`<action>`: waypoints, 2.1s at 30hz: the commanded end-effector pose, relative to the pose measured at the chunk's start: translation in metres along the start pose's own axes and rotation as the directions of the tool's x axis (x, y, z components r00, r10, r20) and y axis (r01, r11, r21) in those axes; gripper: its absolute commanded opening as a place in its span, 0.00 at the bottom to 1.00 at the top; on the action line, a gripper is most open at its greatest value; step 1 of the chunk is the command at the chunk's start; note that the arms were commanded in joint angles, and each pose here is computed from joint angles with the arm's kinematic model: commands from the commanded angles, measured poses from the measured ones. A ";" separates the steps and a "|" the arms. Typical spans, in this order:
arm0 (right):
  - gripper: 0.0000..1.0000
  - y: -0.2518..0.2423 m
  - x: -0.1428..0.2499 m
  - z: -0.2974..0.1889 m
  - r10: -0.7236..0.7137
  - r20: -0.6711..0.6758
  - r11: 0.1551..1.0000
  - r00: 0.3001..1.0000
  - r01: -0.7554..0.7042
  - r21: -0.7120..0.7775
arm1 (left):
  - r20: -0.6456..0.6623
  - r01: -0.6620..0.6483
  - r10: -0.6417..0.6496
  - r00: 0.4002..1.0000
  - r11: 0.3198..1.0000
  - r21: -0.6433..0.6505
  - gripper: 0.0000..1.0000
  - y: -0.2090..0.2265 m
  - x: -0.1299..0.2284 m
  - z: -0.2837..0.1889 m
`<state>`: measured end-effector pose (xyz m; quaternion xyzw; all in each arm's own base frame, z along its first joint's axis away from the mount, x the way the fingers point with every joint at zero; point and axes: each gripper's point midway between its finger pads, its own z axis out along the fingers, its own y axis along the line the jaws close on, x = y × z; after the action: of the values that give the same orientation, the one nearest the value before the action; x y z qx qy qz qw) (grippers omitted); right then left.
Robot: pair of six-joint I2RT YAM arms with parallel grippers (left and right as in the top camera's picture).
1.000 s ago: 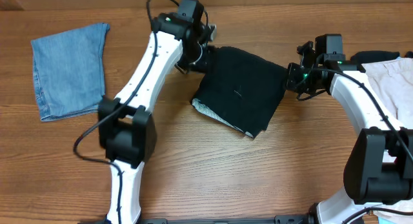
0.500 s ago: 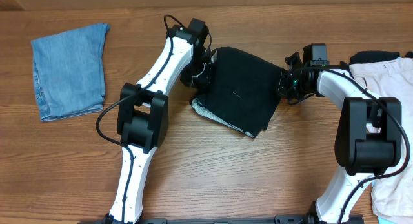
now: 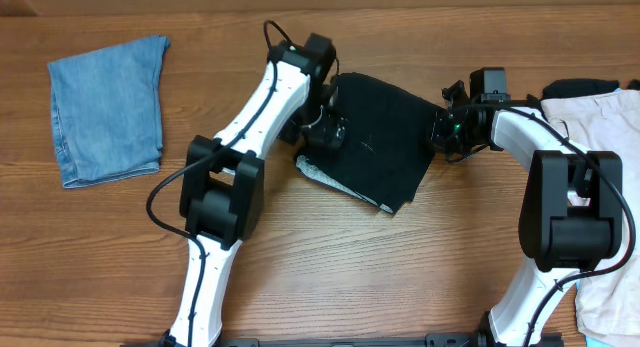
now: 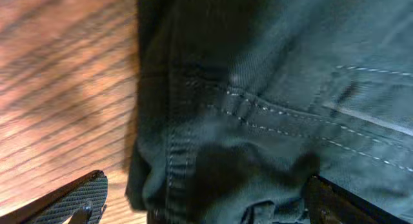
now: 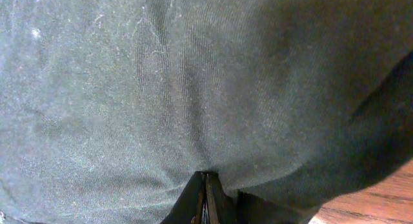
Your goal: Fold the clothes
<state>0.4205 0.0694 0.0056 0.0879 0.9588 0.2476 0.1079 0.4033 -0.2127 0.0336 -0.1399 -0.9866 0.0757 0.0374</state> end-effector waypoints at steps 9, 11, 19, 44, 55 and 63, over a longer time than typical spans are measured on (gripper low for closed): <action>0.04 -0.014 0.007 0.008 0.005 -0.021 0.998 1.000 -0.004 0.061 | -0.029 0.014 -0.014 0.999 1.000 0.021 1.00 -0.037 0.024 0.063; 0.04 -0.014 0.007 0.008 0.006 -0.022 0.998 1.000 -0.005 0.060 | -0.012 -0.005 0.005 1.000 0.999 0.044 0.93 -0.047 0.021 0.065; 0.04 -0.004 -0.008 -0.008 -0.014 0.026 0.999 1.000 0.013 0.051 | 0.051 -0.005 0.011 0.999 0.992 -0.123 0.04 -0.019 0.008 0.054; 1.00 0.001 -0.051 -0.168 0.025 0.326 0.998 0.945 -0.044 0.051 | 0.426 0.442 -0.315 0.848 0.864 -0.241 0.04 0.246 0.021 -0.162; 1.00 0.001 -0.051 -0.168 0.025 0.326 0.998 0.945 -0.044 0.051 | 0.538 0.656 -0.463 0.705 0.714 -0.245 0.04 0.326 0.061 -0.224; 1.00 0.001 -0.051 -0.168 0.025 0.326 0.998 0.945 -0.044 0.051 | 0.487 0.750 -0.609 0.626 0.641 -0.162 0.04 0.386 0.101 -0.169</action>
<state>0.4259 -0.0156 0.1556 0.1478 0.9339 0.2058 0.2522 0.4418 0.1985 0.1710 0.2407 -0.9485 -0.1053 -0.1767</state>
